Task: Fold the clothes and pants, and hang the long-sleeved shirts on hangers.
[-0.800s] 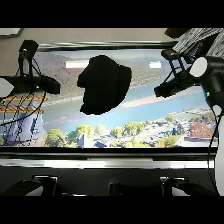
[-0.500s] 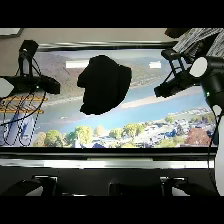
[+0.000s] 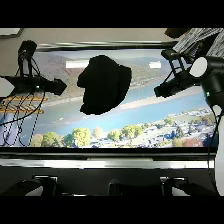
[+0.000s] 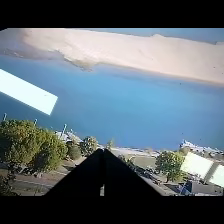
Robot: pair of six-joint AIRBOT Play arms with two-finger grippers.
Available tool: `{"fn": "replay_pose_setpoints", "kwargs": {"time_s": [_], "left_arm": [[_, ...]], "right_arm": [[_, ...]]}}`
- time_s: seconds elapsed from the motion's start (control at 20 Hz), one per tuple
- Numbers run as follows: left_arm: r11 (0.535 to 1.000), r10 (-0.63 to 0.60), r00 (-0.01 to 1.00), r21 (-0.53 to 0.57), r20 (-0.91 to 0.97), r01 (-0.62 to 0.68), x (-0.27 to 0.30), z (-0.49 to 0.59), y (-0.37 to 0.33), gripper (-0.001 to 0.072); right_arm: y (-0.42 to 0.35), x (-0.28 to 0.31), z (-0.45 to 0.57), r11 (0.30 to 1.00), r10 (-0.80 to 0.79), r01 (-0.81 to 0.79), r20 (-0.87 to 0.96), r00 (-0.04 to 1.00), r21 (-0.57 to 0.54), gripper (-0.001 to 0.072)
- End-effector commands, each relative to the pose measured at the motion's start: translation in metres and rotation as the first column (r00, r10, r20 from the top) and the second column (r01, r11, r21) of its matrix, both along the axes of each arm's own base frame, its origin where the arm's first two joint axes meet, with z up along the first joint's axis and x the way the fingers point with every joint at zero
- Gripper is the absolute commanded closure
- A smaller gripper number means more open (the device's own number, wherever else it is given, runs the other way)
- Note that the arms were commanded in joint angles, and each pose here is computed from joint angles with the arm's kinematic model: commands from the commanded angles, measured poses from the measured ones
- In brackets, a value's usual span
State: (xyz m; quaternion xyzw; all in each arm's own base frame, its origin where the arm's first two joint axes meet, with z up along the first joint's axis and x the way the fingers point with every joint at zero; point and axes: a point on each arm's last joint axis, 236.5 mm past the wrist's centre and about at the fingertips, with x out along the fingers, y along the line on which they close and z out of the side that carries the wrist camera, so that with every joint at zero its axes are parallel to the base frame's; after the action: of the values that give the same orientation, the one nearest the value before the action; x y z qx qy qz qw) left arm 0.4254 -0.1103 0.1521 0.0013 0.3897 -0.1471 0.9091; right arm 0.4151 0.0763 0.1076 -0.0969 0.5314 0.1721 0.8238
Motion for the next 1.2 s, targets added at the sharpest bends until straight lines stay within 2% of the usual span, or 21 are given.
{"fn": "replay_pose_setpoints", "kwargs": {"time_s": [0.0, 0.1, 0.2, 0.3, 0.5, 0.65, 0.75, 0.8, 0.95, 1.0, 1.05, 1.1, 1.15], "left_arm": [[0.980, 0.160, 0.979, -0.095, -0.122, -0.172, 0.000, -0.027, 0.024, -0.0013], [0.932, 0.236, 0.948, -0.228, -0.213, -0.283, 0.004, -0.057, 0.041, -0.0013], [0.843, 0.255, 0.923, -0.401, -0.290, -0.359, 0.014, -0.086, 0.049, -0.0013], [0.751, 0.217, 0.912, -0.538, -0.348, -0.384, 0.028, -0.111, 0.044, -0.0013], [0.665, 0.112, 0.885, -0.627, -0.453, -0.405, 0.051, -0.175, 0.009, -0.0013], [0.636, 0.049, 0.849, -0.639, -0.527, -0.433, 0.055, -0.216, -0.024, -0.0013], [0.651, 0.014, 0.839, -0.632, -0.544, -0.420, 0.055, -0.230, -0.045, -0.0013], [0.660, -0.005, 0.839, -0.632, -0.545, -0.406, 0.056, -0.233, -0.055, -0.0013], [0.680, -0.050, 0.848, -0.639, -0.528, -0.359, 0.058, -0.231, -0.081, -0.0013], [0.683, -0.057, 0.851, -0.642, -0.522, -0.347, 0.059, -0.228, -0.086, 0.0116], [0.685, -0.061, 0.853, -0.643, -0.518, -0.342, 0.060, -0.227, -0.087, 0.0508], [0.686, -0.061, 0.853, -0.643, -0.518, -0.341, 0.059, -0.227, -0.087, 0.0685], [0.684, -0.059, 0.853, -0.643, -0.519, -0.344, 0.060, -0.227, -0.086, 0.0688]], "right_arm": [[0.001, 0.000, 0.000, 1.000, 0.003, -0.003, 0.000, 1.000, 0.000, 0.0683], [0.001, 0.000, 0.000, 1.000, 0.003, -0.003, 0.000, 1.000, 0.000, 0.0683], [0.001, 0.000, 0.000, 1.000, 0.003, -0.003, 0.001, 1.000, 0.000, 0.0683], [0.001, 0.000, 0.000, 1.000, 0.003, -0.003, 0.000, 1.000, 0.000, 0.0683], [0.001, 0.000, 0.000, 1.000, 0.003, -0.003, 0.001, 1.000, 0.001, 0.0683], [0.001, 0.000, 0.000, 1.000, 0.002, -0.002, 0.000, 1.000, 0.001, 0.0679], [0.004, 0.002, 0.001, 1.000, -0.004, 0.004, 0.006, 1.000, 0.020, 0.0664], [0.006, 0.006, 0.001, 0.999, -0.017, 0.017, 0.017, 1.000, 0.032, 0.0627], [0.008, 0.019, -0.009, 0.994, -0.090, 0.089, 0.013, 0.996, 0.070, 0.0618], [0.008, 0.023, -0.018, 0.987, -0.135, 0.136, -0.016, 0.991, 0.086, 0.0591], [0.009, 0.027, -0.032, 0.974, -0.194, 0.199, -0.057, 0.979, 0.105, 0.0398], [0.011, 0.033, -0.046, 0.954, -0.260, 0.271, -0.098, 0.961, 0.128, 0.0153], [0.016, 0.041, -0.059, 0.929, -0.316, 0.335, -0.133, 0.939, 0.159, 0.0051]]}}
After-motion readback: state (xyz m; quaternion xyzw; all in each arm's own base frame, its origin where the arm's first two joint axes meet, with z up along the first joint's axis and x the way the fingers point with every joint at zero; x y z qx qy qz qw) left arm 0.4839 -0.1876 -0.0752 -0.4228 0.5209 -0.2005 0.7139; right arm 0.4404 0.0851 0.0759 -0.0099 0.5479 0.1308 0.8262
